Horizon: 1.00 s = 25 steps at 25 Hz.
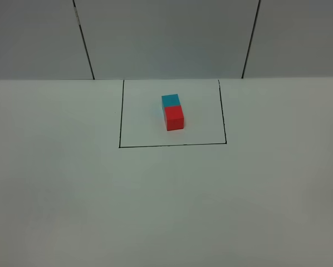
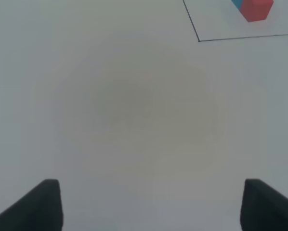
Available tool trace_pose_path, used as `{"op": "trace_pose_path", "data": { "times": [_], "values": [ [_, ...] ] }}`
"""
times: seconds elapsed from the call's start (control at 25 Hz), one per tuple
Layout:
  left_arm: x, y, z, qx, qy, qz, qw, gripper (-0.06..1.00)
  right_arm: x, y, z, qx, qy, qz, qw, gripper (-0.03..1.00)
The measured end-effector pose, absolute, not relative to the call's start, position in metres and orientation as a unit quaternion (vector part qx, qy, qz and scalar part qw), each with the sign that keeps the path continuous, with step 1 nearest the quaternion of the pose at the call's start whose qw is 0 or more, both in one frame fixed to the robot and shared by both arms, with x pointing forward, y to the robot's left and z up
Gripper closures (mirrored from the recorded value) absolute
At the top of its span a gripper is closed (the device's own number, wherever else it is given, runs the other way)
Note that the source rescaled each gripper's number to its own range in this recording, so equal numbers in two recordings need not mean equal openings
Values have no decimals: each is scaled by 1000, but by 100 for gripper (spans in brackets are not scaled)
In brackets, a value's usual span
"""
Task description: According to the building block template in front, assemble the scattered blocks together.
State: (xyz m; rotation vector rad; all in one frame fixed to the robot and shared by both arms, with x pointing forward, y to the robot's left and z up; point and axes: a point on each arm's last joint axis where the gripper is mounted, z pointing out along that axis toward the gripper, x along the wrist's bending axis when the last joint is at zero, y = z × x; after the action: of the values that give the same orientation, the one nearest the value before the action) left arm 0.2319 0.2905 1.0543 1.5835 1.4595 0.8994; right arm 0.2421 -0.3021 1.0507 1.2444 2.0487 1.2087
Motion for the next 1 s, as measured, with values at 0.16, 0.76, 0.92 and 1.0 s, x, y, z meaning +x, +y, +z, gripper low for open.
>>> {"op": "trace_pose_path", "data": {
  "times": [0.16, 0.76, 0.92, 1.0],
  "values": [
    [232, 291, 1054, 624, 575, 354, 393, -6, 242, -302, 1049, 448, 746, 437, 228, 15],
    [232, 291, 1054, 623, 576, 354, 393, -6, 242, -302, 1049, 459, 739, 436, 230, 15],
    [232, 291, 1054, 624, 575, 354, 393, -6, 242, -302, 1049, 493, 716, 425, 251, 15],
    [232, 291, 1054, 624, 575, 354, 393, -6, 242, -302, 1049, 510, 705, 418, 261, 15]
  ]
}}
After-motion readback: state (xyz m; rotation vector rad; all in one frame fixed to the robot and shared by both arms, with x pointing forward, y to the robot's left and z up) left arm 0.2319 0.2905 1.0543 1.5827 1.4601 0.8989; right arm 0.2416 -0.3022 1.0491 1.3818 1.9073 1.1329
